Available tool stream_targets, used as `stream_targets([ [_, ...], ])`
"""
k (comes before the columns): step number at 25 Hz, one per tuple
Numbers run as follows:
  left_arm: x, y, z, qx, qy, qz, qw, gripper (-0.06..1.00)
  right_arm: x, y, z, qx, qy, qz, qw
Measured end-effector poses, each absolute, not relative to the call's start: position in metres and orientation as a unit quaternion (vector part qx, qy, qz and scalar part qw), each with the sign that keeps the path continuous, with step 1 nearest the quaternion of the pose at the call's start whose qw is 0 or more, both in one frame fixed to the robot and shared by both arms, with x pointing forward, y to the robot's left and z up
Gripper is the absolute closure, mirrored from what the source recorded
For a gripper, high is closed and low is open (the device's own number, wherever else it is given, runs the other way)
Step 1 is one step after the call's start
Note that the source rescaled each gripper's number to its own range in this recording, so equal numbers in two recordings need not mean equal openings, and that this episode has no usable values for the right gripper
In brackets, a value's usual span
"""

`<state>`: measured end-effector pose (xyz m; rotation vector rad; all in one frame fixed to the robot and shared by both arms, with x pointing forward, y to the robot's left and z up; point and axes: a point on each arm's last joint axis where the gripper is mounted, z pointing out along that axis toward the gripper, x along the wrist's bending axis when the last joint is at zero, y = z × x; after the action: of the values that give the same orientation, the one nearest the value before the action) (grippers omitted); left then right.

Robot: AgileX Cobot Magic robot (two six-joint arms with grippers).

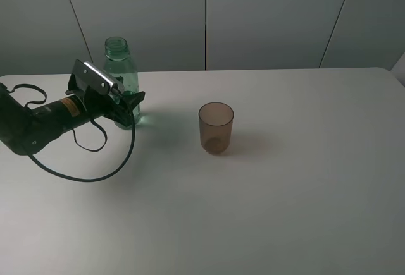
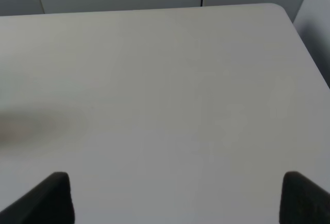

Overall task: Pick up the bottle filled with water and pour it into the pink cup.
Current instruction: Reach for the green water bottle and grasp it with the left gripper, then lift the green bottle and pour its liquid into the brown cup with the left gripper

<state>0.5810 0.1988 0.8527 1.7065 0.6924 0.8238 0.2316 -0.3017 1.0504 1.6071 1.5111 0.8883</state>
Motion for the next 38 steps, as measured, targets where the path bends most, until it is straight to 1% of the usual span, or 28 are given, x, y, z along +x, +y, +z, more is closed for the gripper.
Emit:
stream_targets([
  [9, 0.59, 0.196, 0.857, 0.708, 0.279, 0.356, 0.542, 0.93, 0.232, -0.302, 1.05, 0.627, 0.59, 0.347, 0.373],
  [14, 0.609, 0.188, 0.871, 0.704, 0.238, 0.38, 0.551, 0.94, 0.232, -0.302, 1.05, 0.627, 0.59, 0.347, 0.373],
  [19, 0.633, 0.177, 0.894, 0.702, 0.177, 0.402, 0.561, 0.94, 0.232, -0.302, 1.05, 0.627, 0.59, 0.347, 0.373],
  [29, 0.667, 0.149, 0.935, 0.723, 0.004, 0.439, 0.534, 0.94, 0.232, -0.302, 1.05, 0.627, 0.59, 0.347, 0.373],
  [31, 0.669, 0.142, 0.941, 0.724, -0.027, 0.441, 0.53, 0.94, 0.232, -0.302, 1.05, 0.627, 0.59, 0.347, 0.373],
  [36, 0.668, 0.127, 0.945, 0.734, -0.103, 0.451, 0.497, 0.94, 0.232, -0.302, 1.05, 0.627, 0.59, 0.347, 0.373],
  [38, 0.669, 0.119, 0.946, 0.732, -0.123, 0.453, 0.494, 0.94, 0.232, -0.302, 1.05, 0.627, 0.59, 0.347, 0.373],
])
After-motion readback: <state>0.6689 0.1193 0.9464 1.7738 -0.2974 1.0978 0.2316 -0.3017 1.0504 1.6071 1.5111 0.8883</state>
